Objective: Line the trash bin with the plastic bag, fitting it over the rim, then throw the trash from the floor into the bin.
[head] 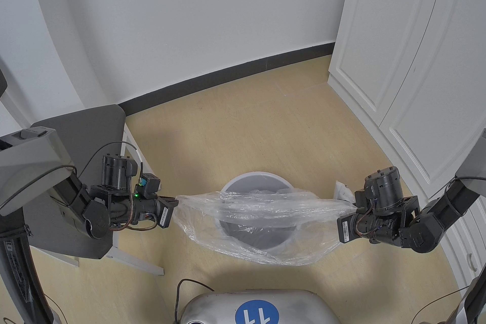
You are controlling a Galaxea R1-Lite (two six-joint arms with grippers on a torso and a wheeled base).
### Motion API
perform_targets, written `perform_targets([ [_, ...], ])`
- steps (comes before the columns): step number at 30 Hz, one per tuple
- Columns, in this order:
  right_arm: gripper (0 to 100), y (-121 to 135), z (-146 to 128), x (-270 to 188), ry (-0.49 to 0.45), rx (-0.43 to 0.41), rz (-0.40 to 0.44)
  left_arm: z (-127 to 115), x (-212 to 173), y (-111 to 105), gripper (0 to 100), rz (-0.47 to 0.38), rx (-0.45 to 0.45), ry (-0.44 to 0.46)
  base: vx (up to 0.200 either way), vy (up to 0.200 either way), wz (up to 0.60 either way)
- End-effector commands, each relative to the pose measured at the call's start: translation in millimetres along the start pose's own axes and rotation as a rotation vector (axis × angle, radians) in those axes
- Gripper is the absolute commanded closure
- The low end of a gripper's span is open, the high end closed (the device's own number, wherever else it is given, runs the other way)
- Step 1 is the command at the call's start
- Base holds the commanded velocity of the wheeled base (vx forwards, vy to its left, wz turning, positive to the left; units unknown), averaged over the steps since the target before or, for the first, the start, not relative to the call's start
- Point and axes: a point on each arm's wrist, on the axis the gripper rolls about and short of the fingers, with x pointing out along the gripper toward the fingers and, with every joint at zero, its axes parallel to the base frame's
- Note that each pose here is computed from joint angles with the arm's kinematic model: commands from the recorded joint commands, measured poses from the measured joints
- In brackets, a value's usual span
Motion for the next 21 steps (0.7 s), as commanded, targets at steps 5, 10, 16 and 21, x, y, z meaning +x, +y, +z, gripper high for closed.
perform_targets([
  [5, 100, 3.6, -19.7, 19.4, 0.091, -0.054, 0.006, -22.8, 18.6, -6.2, 100, -0.037, 0.035, 0.080, 0.000, 0.000, 0.00],
  [10, 100, 7.1, -25.9, 38.5, 0.097, -0.050, -0.008, -29.2, 29.9, -9.4, 100, -0.046, 0.035, 0.100, 0.000, 0.000, 0.00],
  [16, 100, 9.9, -29.2, 72.0, -0.022, -0.010, -0.071, -26.3, 42.7, -5.4, 100, -0.032, 0.017, 0.073, 0.000, 0.000, 0.00],
  [21, 100, 10.3, -25.7, 86.4, -0.085, 0.012, -0.115, -18.1, 56.6, -8.3, 100, 0.032, -0.035, 0.033, 0.000, 0.000, 0.00],
])
